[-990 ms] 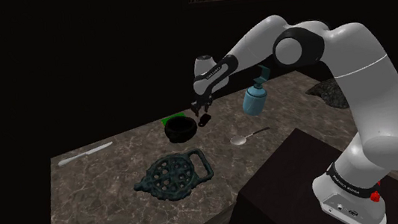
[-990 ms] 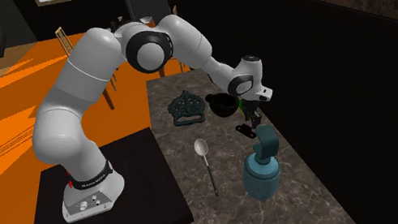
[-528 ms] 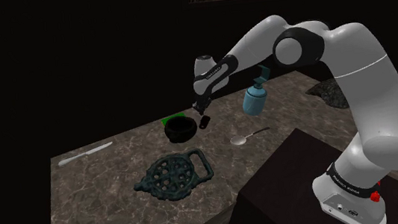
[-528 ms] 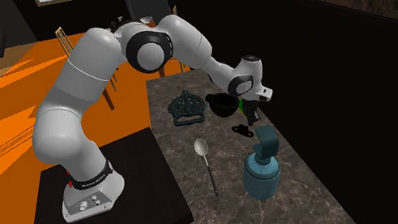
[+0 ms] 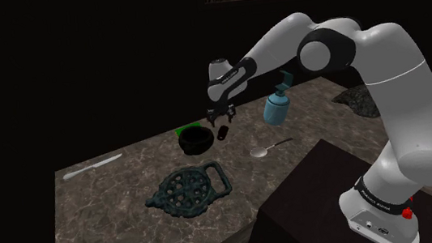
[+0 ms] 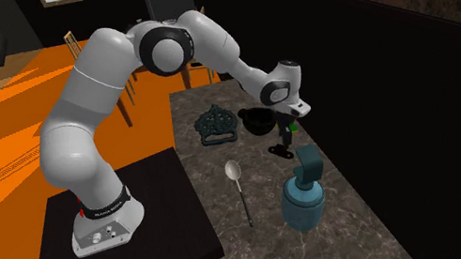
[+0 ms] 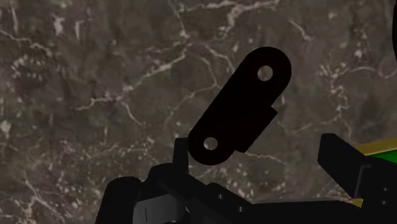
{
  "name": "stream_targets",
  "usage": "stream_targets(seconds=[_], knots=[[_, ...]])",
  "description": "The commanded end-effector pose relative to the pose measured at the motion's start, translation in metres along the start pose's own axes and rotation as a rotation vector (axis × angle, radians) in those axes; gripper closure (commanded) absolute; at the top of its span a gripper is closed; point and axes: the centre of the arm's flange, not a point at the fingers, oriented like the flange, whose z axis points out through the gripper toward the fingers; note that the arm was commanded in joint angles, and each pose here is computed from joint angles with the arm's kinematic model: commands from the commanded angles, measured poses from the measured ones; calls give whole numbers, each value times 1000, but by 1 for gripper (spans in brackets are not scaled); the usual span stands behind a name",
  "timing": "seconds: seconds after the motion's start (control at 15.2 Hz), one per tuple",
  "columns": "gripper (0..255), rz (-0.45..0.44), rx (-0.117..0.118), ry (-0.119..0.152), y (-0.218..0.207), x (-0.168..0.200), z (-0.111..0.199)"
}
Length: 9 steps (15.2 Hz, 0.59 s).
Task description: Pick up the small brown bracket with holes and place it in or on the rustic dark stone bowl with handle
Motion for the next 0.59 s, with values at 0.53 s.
stream_targets(seconds=[0.53], knots=[[0,31,-5,-8,-1,-2,34]])
